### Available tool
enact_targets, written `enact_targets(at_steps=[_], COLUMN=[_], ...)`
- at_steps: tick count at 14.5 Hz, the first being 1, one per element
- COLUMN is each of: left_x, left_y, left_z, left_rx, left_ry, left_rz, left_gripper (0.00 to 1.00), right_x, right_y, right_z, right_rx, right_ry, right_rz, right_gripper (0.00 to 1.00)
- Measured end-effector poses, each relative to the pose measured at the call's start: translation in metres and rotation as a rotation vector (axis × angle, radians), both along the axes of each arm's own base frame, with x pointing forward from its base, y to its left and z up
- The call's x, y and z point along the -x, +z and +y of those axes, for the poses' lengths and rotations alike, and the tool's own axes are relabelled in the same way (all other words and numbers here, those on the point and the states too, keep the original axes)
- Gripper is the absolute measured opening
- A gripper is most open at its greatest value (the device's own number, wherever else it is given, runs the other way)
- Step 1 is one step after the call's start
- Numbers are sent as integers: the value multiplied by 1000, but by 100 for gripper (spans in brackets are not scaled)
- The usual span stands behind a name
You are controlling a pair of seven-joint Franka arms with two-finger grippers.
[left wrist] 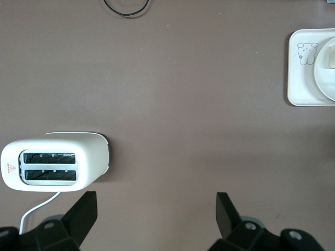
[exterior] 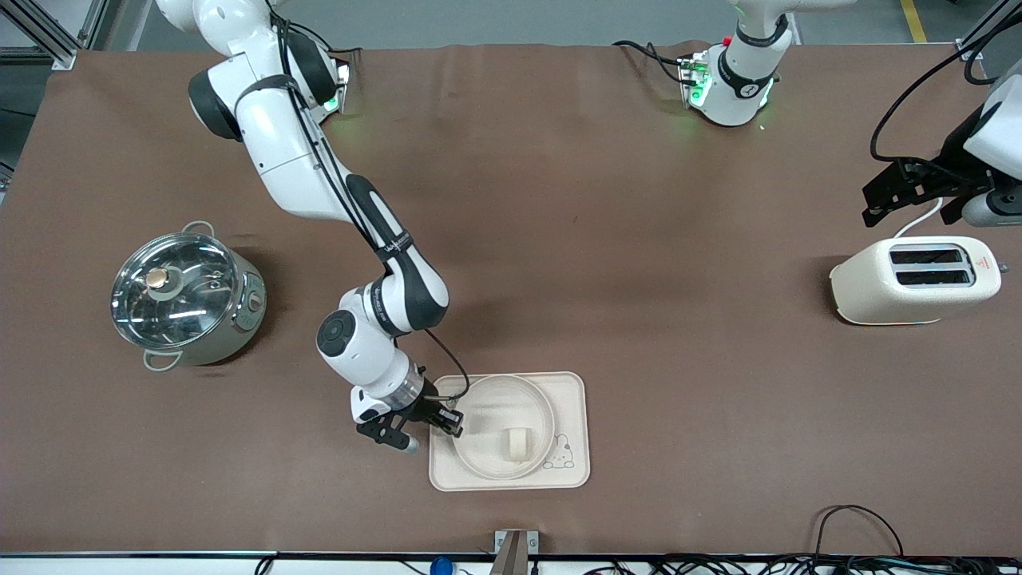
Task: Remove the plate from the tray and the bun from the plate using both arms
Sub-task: 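Grasp the plate rim with the right gripper and lift it, then set the plate on the table center while the left gripper reaches the bun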
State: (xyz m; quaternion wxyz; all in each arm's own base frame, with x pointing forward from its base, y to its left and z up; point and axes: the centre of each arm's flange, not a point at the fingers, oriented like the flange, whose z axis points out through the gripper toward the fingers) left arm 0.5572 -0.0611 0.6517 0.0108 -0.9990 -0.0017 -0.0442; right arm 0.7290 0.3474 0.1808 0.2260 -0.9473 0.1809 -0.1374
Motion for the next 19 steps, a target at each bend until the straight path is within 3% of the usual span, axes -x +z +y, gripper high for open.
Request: enact_targets(at_steps=[1,2,9,11,16,19], left_x=[0,0,0,0,0,0], left_y=[0,0,0,0,0,0], left_z=[0,0,0,0,0,0], left_rx=[0,0,0,0,0,0], left_ry=[0,0,0,0,0,0], left_rz=[0,0,0,0,0,0], left_gripper=[100,100,100,100,100,100], right_x=[2,3,7,17,81,122], right_y=[-2,-4,30,34,12,36], right_z=[4,7,33,41,70,86], right_rx=[-1,0,-53,-43,26,31], right_ry=[2,4,27,57,161,212], right_rz=[-9,-11,-49,-36,35,53], right_gripper=[11,4,4,4,4,4])
